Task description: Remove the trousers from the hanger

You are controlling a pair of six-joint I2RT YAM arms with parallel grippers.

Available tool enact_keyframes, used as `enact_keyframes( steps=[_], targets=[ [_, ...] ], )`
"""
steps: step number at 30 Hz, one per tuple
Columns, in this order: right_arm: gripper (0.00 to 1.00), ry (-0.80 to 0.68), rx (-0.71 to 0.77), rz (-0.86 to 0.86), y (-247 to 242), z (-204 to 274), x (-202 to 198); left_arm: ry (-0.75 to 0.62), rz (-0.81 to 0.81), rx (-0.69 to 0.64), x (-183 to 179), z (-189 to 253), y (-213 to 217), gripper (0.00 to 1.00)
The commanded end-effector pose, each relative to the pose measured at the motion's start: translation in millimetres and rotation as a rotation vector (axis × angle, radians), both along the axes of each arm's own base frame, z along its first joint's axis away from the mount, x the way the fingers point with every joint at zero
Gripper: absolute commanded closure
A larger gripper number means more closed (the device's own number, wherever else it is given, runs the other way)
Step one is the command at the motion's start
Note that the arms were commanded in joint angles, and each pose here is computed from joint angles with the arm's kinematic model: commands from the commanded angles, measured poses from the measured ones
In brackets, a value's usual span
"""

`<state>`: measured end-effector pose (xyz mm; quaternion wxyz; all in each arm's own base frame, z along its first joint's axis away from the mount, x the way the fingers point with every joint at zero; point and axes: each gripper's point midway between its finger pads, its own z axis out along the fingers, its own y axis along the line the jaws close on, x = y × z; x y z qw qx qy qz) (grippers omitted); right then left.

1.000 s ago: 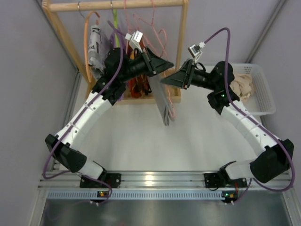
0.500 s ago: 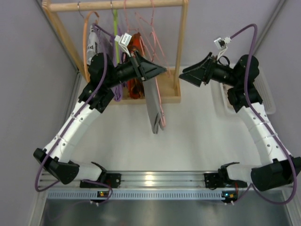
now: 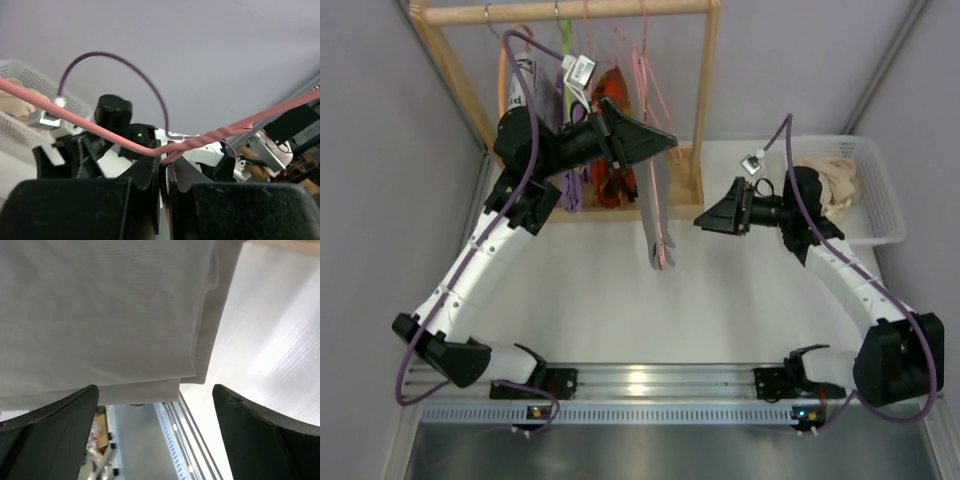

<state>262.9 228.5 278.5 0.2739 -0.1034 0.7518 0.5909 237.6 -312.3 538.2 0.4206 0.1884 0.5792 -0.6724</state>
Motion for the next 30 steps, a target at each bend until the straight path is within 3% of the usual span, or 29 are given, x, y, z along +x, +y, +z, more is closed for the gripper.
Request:
enact_keyframes(
  steps=[1,5,6,8,9,10,12,25,30],
  targets=[
    [0.01,-0.034,0.101,0.067,15.7,19.6,-7.1,-0.261,-0.067,-0.116,-40.6,57.7,16.4,1.00],
    [0.01,0.005,0.165,0.107,37.0,18.7,-14.8,-0.289,-0.086,-0.131,-48.4,63.5,19.3,1.00],
    [0.01,0.072,0.191,0.102,40.0,13.8,-17.4,-0.294,-0.089,-0.131,-49.9,64.2,19.4,1.00],
    [0.01,0.023,0.292,0.097,43.1,26.1,-15.4,-0.302,-0.093,-0.132,-52.4,66.4,20.4,1.00],
    [0.01,0.137,0.347,0.074,41.8,20.7,-16.0,-0.311,-0.093,-0.136,-53.5,68.4,21.4,1.00],
    [0.01,0.154,0.383,0.077,41.6,22.1,-16.7,-0.313,-0.090,-0.139,-53.3,70.0,22.0,1.00],
    [0.01,0.109,0.456,0.107,41.2,32.6,-18.4,-0.314,-0.084,-0.145,-53.1,73.7,23.5,1.00],
    [0.01,0.184,0.367,0.074,61.4,-7.0,-32.0,-0.316,-0.018,-0.174,-37.5,86.2,35.2,1.00],
    [0.01,0.231,0.468,0.105,68.7,3.0,-35.0,-0.315,-0.002,-0.178,-31.9,88.3,36.9,1.00]
  ],
)
